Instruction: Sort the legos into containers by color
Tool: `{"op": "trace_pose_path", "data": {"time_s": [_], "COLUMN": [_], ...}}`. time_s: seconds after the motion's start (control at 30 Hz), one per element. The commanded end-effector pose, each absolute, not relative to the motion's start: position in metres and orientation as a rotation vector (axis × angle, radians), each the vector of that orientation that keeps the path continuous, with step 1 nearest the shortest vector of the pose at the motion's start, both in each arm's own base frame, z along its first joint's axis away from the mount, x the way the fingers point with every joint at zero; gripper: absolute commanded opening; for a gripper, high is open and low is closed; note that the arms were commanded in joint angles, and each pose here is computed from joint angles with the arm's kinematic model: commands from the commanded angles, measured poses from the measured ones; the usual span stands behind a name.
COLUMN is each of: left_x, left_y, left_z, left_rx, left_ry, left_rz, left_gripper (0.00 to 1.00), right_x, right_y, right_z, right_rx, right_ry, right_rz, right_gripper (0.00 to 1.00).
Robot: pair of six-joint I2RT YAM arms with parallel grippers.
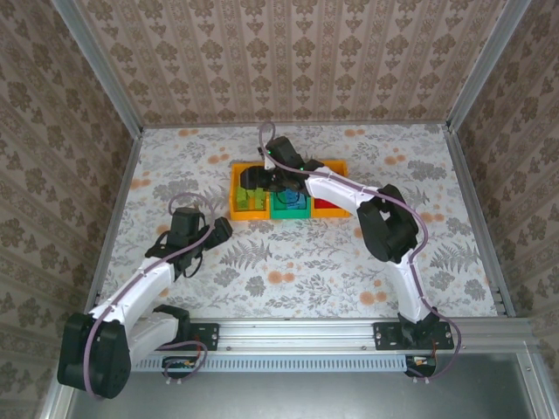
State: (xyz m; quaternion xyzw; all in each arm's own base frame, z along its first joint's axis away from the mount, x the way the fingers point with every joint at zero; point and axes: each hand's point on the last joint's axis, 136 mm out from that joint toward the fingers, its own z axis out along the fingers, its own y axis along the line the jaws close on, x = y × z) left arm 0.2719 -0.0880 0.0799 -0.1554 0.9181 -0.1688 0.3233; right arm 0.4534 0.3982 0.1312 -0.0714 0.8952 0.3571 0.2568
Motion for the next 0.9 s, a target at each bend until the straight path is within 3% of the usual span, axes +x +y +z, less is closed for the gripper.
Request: {"op": "trace_pose_path", "data": {"time_s": [0.0, 0.17, 0.3, 0.53, 0.67, 0.87], "left_x": [0.275, 0.273, 0.273, 0.271, 0.272, 0.278], "left_y": [-0.089, -0.088, -0.088, -0.085, -0.079, -0.069], "left_z": [0.082, 0.082, 0.083, 0.085, 0.089, 0.103], "left_rx": [-0.436, -0.435, -0.435, -0.427, -0.412, -0.361], "left_ry": [2.393, 2.395, 2.392, 2.392, 2.399, 2.364], "left_rz": [-0.472, -0.470, -0.469, -0.446, -0.393, -0.301], "left_gripper": [1.00, 1.00, 1.00, 1.00, 1.00, 1.00], "right_x": [0.457, 0.459, 0.458, 0.446, 0.429, 0.401], "right_y": [0.396, 0.396, 0.397, 0.382, 0.342, 0.224], "right_z": [0.120, 0.120, 0.134, 0.187, 0.218, 0.253], "right_rx": [-0.162, -0.156, -0.160, -0.217, -0.315, -0.368], "right_ry": [2.479, 2.480, 2.449, 2.289, 2.153, 1.891], "right_rz": [0.938, 0.936, 0.955, 0.959, 0.768, 0.201], "right_gripper": [0.72, 0.81, 0.99, 1.00, 1.00, 1.00]}}
